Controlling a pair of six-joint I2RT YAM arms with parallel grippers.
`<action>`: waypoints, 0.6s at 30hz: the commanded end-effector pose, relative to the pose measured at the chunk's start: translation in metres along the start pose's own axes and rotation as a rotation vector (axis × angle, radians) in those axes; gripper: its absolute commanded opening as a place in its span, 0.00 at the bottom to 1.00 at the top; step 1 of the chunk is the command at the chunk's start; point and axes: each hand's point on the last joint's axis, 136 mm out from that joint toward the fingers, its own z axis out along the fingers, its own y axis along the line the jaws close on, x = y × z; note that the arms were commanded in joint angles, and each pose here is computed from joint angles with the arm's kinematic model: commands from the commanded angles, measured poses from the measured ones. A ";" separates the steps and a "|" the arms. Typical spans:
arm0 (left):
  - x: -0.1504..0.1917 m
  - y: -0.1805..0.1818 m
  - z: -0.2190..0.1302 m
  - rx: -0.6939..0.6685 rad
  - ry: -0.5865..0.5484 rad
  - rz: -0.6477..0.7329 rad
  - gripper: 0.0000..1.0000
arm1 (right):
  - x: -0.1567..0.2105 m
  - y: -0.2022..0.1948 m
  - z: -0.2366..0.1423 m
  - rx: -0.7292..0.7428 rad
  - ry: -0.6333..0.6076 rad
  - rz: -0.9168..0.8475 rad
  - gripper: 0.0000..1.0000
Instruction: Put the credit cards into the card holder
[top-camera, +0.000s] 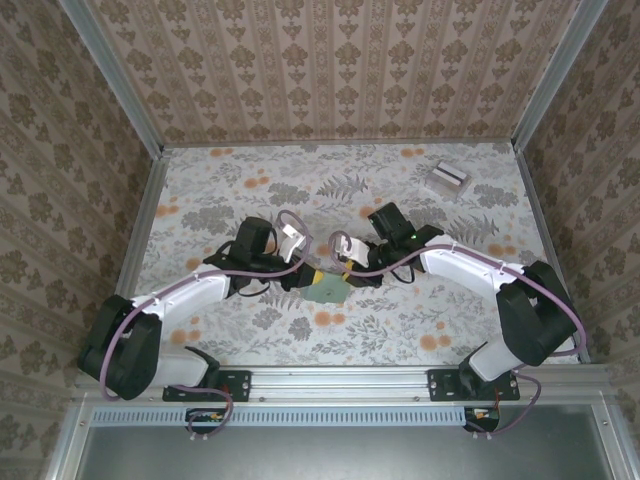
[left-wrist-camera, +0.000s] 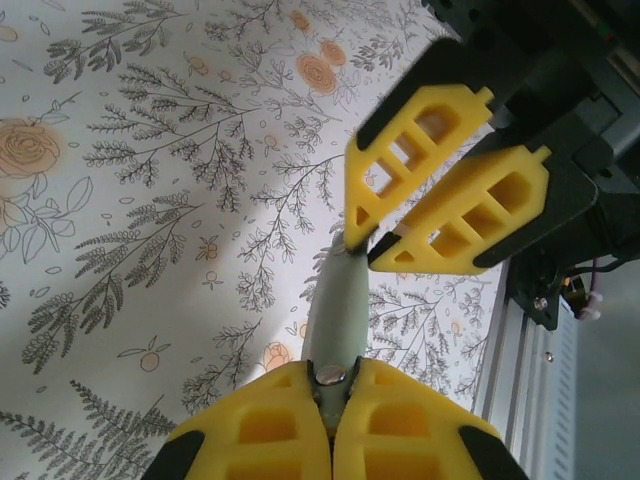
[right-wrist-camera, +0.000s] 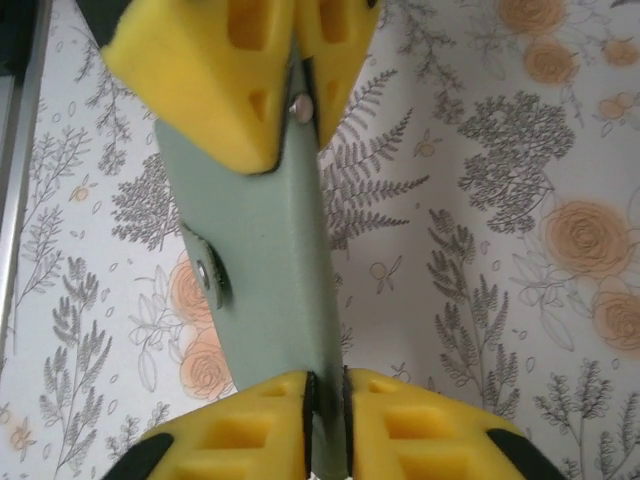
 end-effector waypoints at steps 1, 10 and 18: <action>-0.012 0.001 -0.003 -0.035 -0.041 0.003 0.00 | -0.013 -0.021 -0.004 0.088 -0.042 0.059 0.36; -0.040 0.047 -0.027 -0.339 -0.308 -0.160 0.00 | -0.004 -0.082 -0.052 0.562 -0.248 0.571 0.49; -0.058 0.027 -0.019 -0.400 -0.361 -0.009 0.00 | 0.013 -0.072 -0.072 0.539 -0.511 1.377 0.40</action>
